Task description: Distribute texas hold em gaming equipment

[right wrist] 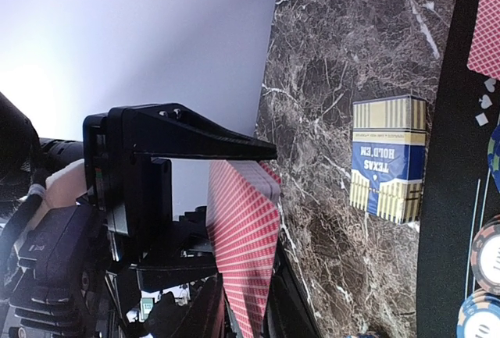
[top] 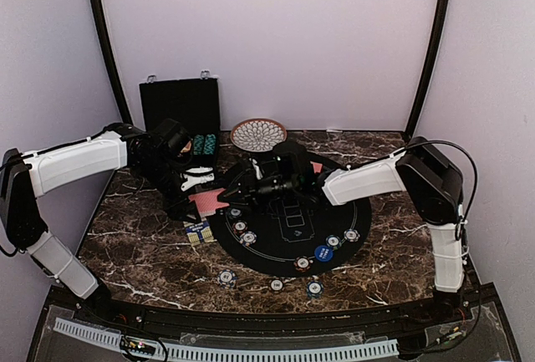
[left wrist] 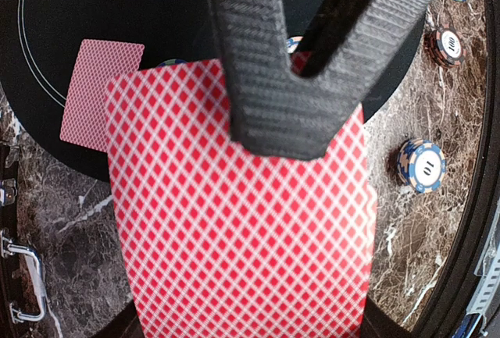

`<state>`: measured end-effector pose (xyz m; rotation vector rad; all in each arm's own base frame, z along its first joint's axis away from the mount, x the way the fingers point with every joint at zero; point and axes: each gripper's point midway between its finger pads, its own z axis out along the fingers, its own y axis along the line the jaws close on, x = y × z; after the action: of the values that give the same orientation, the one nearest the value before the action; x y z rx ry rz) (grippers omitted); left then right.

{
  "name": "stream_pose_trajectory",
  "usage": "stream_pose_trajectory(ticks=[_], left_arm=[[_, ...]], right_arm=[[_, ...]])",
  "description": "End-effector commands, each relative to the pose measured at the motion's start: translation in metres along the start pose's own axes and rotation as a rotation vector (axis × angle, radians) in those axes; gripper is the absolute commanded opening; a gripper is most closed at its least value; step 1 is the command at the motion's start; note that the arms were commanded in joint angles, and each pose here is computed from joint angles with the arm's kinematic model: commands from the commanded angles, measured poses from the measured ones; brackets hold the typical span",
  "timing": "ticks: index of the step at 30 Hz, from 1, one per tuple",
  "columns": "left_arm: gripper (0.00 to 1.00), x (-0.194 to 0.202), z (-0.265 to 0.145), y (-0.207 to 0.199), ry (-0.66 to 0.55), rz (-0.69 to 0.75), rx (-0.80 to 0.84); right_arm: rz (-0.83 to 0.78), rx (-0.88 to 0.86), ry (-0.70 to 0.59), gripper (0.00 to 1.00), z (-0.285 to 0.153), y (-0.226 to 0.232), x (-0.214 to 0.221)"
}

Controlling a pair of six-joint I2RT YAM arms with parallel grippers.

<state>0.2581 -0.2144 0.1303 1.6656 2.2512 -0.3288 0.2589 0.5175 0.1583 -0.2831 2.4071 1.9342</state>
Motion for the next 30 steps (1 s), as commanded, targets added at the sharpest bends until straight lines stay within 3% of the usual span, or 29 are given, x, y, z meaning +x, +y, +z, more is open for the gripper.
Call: stream_pose_trajectory(ticks=[1, 8, 21, 30], left_arm=[[0.0, -0.009, -0.015, -0.001, -0.045, 0.014, -0.023], [0.0, -0.007, -0.014, 0.001, -0.033, 0.015, -0.029], [0.0, -0.005, -0.013, 0.0, -0.023, 0.014, -0.028], [0.0, -0.004, -0.013, -0.001, -0.018, 0.017, -0.024]], right_arm=[[-0.037, -0.071, 0.001, 0.15, -0.007, 0.027, 0.0], [-0.039, -0.068, -0.004, 0.0, -0.015, 0.03, 0.002], [-0.036, 0.009, -0.063, 0.0, -0.067, 0.017, 0.002], [0.039, 0.173, -0.118, 0.0, -0.137, -0.04, 0.023]])
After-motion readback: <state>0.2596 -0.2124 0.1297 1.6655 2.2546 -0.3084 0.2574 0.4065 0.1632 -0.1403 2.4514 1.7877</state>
